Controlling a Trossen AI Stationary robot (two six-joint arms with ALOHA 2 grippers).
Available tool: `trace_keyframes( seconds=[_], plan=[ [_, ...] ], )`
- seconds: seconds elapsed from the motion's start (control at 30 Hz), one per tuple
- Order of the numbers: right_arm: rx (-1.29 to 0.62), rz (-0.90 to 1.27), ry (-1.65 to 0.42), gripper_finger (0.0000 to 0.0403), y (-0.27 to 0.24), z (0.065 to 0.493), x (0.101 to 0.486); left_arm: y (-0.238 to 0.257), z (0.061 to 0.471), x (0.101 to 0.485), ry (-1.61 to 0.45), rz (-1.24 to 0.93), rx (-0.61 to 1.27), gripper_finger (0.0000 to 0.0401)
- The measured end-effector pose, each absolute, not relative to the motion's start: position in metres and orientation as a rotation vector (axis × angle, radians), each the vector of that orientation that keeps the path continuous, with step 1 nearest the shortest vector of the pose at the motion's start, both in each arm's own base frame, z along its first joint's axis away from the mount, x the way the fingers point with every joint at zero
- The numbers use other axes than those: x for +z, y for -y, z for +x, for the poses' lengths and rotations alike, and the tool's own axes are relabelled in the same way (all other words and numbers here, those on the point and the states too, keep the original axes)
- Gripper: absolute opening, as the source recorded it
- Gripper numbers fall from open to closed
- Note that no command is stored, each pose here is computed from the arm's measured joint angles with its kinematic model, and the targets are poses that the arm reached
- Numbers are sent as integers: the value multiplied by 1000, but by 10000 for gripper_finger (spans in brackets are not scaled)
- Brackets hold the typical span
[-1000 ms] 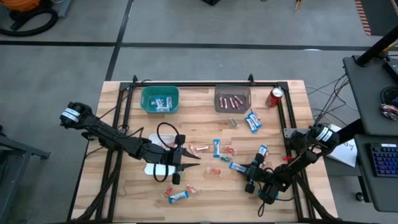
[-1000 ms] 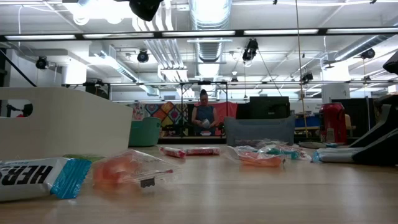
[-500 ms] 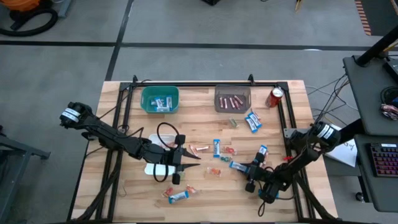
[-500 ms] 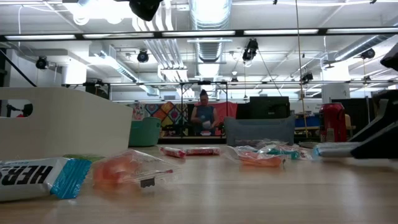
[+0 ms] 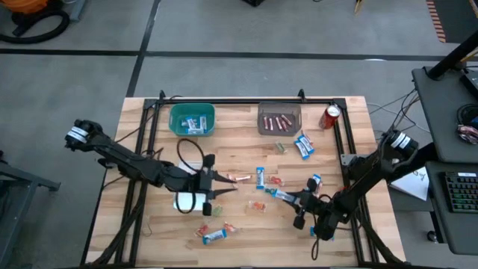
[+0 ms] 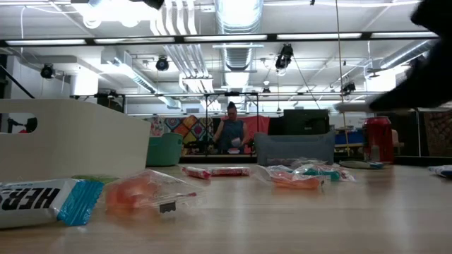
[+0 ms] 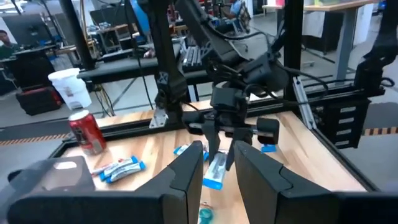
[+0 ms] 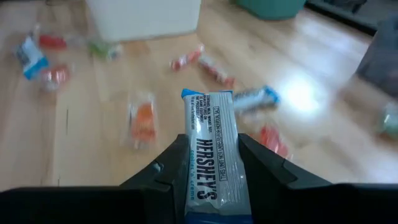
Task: Sort candy
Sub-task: Put the white chocolate bar into the green bin
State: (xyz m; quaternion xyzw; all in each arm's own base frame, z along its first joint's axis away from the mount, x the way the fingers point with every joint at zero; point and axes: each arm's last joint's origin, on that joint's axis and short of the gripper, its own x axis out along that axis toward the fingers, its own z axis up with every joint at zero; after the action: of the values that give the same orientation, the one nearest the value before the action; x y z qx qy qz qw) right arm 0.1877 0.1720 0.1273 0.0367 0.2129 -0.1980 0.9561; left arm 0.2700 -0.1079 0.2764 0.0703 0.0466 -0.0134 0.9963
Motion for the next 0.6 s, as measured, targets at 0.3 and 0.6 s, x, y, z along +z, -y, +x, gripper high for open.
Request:
trace_keyframes(
  seconds=[0.3, 0.6],
  plan=[
    [-376, 33, -429, 109, -137, 227, 172, 94, 232, 309, -84, 124, 10, 77],
    [-277, 104, -334, 109, -79, 272, 194, 76, 197, 324, -123, 135, 59, 77]
  ],
)
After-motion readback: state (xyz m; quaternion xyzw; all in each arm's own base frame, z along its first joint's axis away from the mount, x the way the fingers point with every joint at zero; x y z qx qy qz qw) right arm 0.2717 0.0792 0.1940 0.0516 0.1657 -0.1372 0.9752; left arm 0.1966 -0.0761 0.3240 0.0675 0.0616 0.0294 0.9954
